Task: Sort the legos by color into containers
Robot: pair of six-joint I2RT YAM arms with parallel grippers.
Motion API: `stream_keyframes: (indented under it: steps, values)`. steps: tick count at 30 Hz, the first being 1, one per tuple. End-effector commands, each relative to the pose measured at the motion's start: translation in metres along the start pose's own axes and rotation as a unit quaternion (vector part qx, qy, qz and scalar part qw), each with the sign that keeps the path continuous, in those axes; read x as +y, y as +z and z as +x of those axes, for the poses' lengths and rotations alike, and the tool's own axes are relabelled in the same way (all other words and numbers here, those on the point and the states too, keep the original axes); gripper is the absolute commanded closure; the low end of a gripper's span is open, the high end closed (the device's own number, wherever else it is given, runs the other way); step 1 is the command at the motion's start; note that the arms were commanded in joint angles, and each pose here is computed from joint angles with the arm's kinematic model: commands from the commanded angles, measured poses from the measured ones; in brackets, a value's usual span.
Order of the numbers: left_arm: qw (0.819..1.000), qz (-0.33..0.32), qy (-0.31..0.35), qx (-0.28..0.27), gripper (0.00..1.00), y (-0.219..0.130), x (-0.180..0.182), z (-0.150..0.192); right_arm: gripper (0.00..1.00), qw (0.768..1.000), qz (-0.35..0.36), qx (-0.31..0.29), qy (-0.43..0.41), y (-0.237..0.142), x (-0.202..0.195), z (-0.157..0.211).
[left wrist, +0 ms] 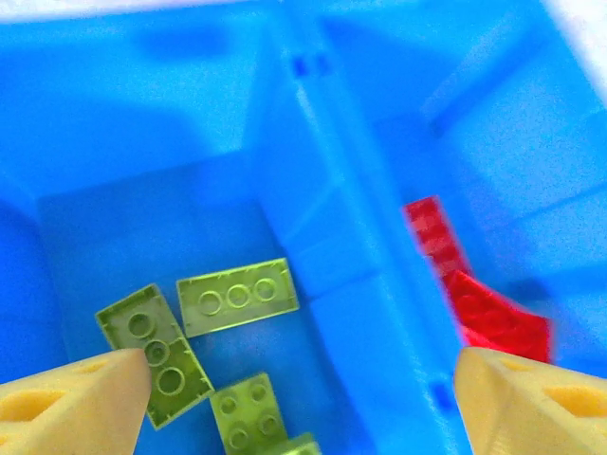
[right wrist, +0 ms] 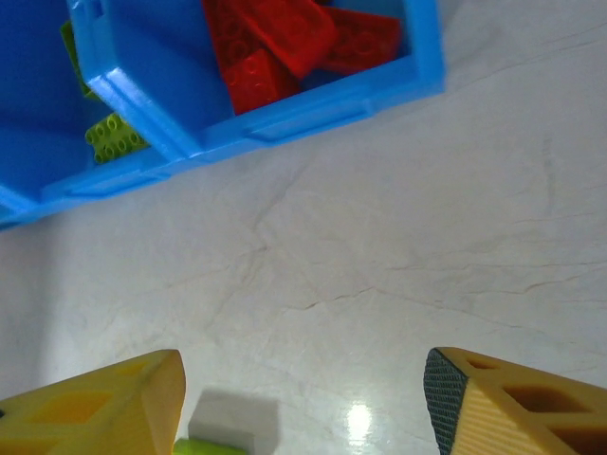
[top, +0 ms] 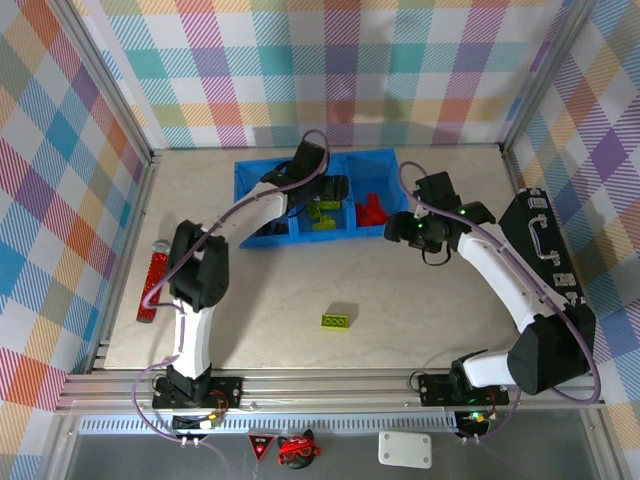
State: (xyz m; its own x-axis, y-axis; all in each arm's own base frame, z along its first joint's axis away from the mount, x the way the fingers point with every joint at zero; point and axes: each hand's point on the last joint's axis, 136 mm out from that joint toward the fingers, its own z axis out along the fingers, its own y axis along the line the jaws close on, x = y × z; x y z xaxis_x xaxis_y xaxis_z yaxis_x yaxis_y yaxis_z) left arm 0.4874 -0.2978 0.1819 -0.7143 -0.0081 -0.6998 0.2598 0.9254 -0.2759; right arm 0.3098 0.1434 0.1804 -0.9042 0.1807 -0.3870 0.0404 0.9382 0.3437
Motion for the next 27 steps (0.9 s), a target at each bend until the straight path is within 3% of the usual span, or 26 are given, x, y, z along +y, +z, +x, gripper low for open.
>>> stream_keyframes:
  steps: [1,7,14,19,27]
  values:
    - [0.998,0.049,-0.040,-0.008,0.18,-0.037,-0.016,-0.007,0.31,0.999,-0.010,0.021,-0.039,-0.001,0.018,0.008]
    - [0.997,0.057,-0.048,0.023,0.18,-0.041,-0.014,0.016,0.32,0.997,0.001,0.059,-0.059,0.015,0.023,0.027]
    - [0.995,0.084,-0.043,0.041,0.26,-0.030,-0.029,0.012,0.32,0.996,-0.001,0.072,-0.051,0.020,0.022,0.036]
    - [0.996,0.070,-0.051,0.036,0.29,-0.045,-0.029,-0.001,0.34,0.995,-0.012,0.088,-0.051,0.018,0.031,0.054]
    - [0.995,0.053,-0.078,0.042,0.29,-0.084,-0.006,-0.002,0.35,0.983,-0.002,0.152,-0.099,0.029,0.051,0.116]
